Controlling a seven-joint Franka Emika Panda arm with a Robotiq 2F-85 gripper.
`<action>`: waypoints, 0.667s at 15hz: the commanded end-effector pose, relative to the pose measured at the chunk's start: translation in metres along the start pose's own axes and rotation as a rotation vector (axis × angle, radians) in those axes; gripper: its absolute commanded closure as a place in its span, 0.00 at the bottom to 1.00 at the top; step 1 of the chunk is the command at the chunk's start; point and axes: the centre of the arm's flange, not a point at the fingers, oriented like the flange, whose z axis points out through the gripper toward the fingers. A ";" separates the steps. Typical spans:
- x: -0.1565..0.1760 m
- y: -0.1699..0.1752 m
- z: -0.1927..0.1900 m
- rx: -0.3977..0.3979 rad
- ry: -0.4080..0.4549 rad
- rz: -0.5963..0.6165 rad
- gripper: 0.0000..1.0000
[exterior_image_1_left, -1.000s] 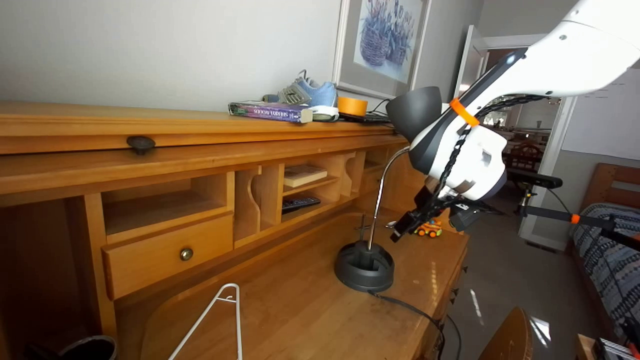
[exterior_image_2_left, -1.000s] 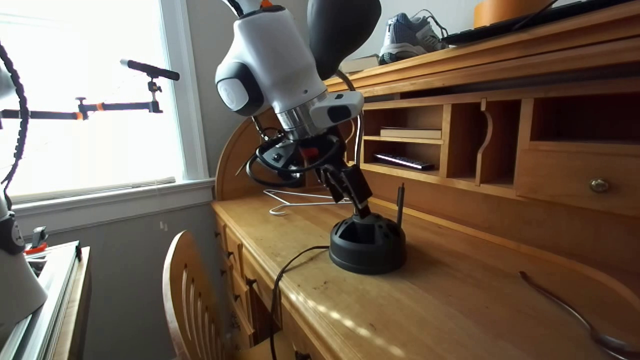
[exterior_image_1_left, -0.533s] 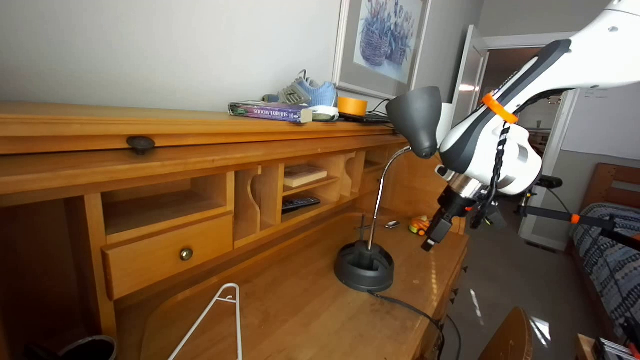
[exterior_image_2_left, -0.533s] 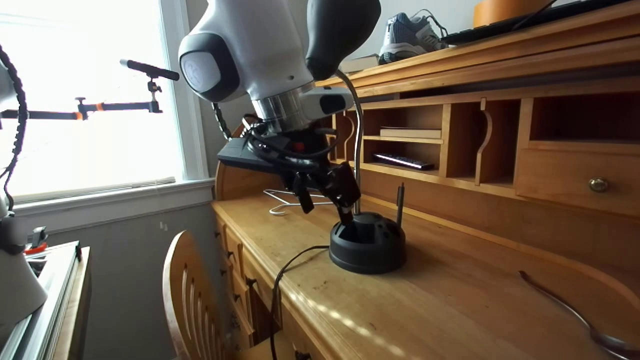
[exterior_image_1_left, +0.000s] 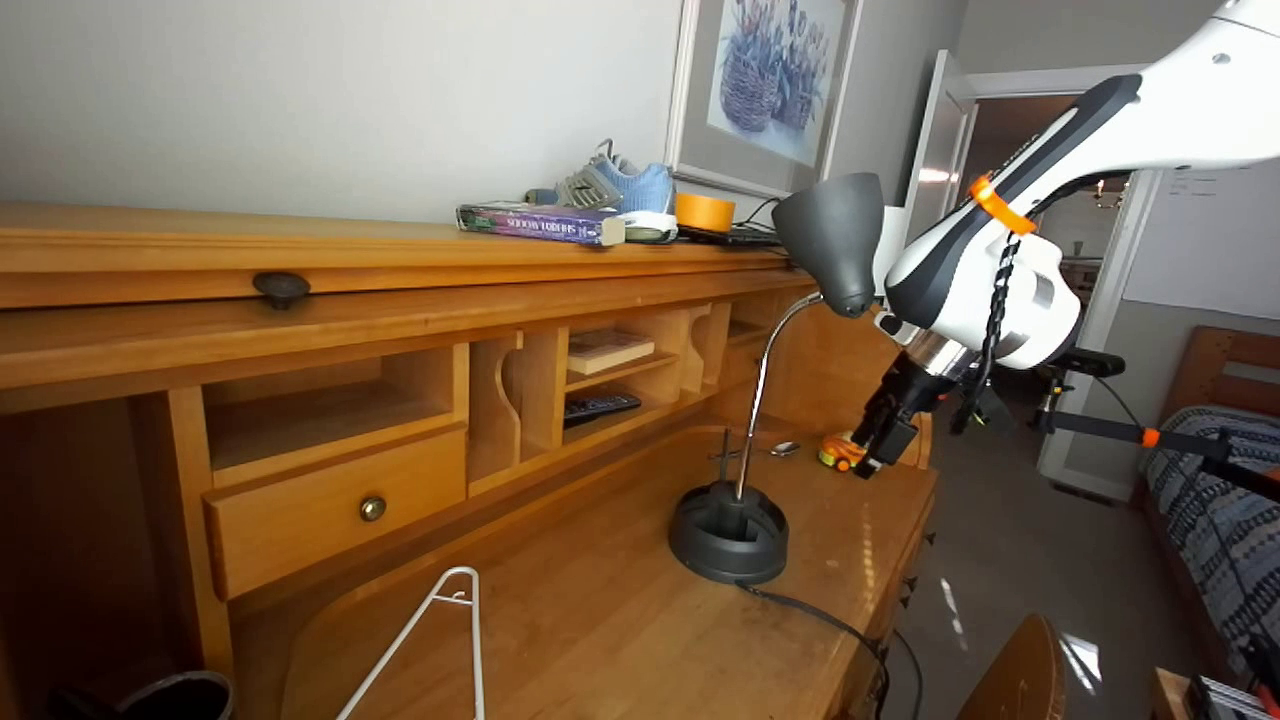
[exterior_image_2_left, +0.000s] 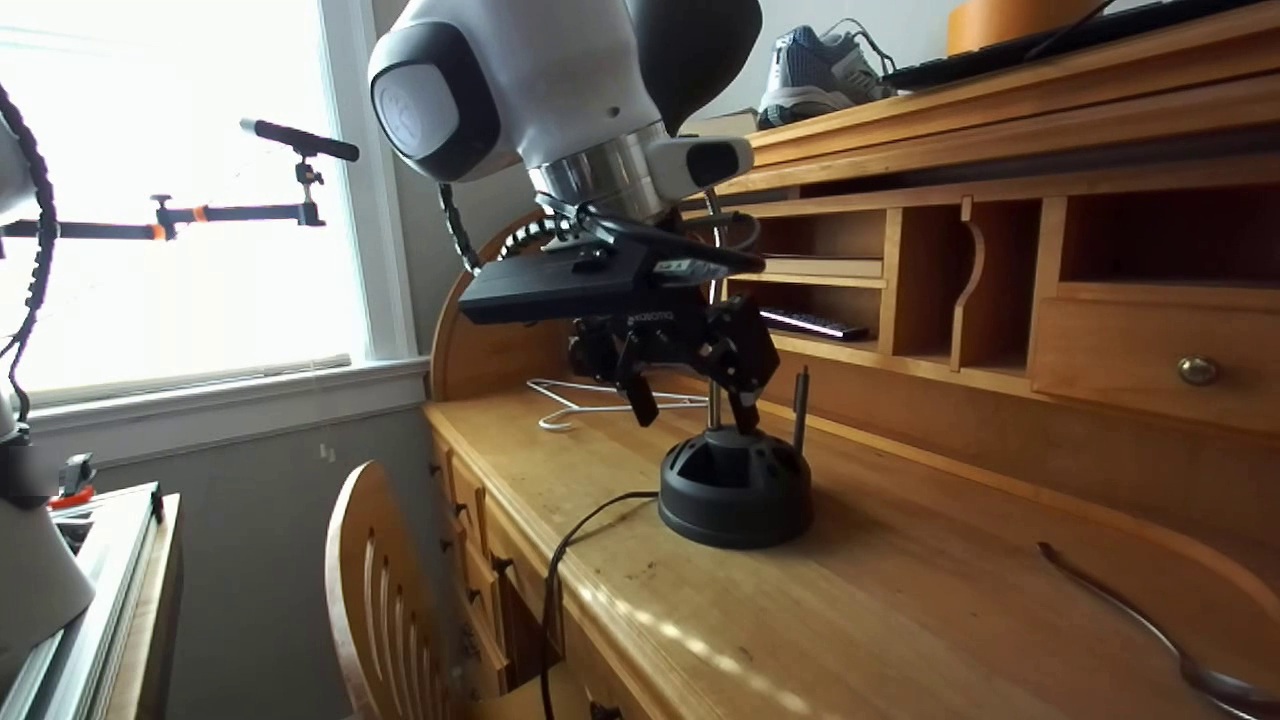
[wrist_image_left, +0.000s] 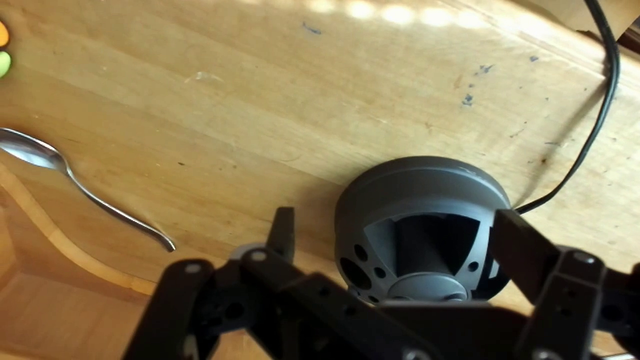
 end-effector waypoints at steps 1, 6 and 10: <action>0.000 0.000 0.001 0.001 -0.001 -0.002 0.00; 0.007 0.022 0.004 0.024 0.023 -0.013 0.00; 0.019 0.040 0.005 0.121 0.059 -0.092 0.00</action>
